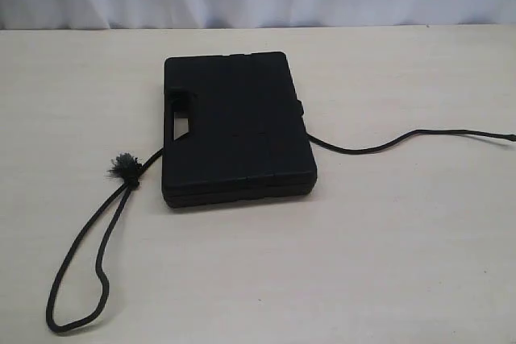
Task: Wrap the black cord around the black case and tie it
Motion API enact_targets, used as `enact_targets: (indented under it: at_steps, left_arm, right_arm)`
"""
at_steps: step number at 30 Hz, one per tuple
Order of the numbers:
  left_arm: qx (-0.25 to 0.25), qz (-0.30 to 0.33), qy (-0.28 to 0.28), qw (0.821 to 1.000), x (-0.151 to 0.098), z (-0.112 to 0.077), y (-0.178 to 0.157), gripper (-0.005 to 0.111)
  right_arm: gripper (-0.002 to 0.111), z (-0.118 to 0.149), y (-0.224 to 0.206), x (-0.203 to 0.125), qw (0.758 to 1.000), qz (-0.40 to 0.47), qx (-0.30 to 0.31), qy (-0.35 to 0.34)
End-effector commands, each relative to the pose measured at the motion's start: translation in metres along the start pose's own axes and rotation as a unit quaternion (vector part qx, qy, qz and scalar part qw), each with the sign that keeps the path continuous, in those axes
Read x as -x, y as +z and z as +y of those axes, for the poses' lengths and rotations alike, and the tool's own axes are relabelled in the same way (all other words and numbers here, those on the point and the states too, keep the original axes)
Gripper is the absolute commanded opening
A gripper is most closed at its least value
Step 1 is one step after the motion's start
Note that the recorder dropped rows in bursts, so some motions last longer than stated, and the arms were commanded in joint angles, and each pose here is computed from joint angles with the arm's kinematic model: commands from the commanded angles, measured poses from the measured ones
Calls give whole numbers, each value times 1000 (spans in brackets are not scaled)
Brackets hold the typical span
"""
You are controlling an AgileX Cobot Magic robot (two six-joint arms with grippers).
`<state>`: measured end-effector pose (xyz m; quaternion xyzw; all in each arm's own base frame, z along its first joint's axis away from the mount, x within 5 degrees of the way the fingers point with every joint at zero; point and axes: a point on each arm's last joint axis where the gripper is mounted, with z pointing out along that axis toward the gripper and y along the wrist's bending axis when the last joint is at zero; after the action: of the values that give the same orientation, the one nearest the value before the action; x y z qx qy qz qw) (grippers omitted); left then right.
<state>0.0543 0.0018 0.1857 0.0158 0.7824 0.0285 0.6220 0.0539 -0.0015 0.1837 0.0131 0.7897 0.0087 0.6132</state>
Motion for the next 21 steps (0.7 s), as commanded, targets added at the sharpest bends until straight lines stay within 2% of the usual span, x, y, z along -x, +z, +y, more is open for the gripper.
enact_targets:
  at_steps: [1,3,5,9,12,14,17,19,21]
  left_arm:
    - [-6,-44,-36,998,7,-1,0,0]
    - [-17,-84,-91,992,15,-2,-1,0]
    - [-20,-144,-152,978,25,0,-4,0]
    - [-8,-238,-228,944,40,8,-10,0]
    - [-1,-292,-258,921,48,13,-15,0]
    - [-7,-323,-295,899,52,16,-19,0]
    - [-27,-379,-284,880,61,15,-26,0]
    - [-78,-424,-256,865,70,7,-34,0]
    - [-102,-447,-229,859,77,3,-39,0]
  right_arm:
    - [4,-1,0,3,999,-22,-7,-31]
    - [4,-1,-1,10,996,-61,-9,-61]
    - [4,2,-2,18,994,-104,4,-46]
    - [4,4,-6,32,980,-184,38,70]
    - [4,2,-13,46,953,-264,53,141]
    - [4,-1,-15,49,929,-280,66,233]
    - [4,-3,-18,54,903,-306,83,292]
    - [4,-3,-26,63,862,-360,120,336]
    - [4,-1,-28,70,840,-386,155,349]
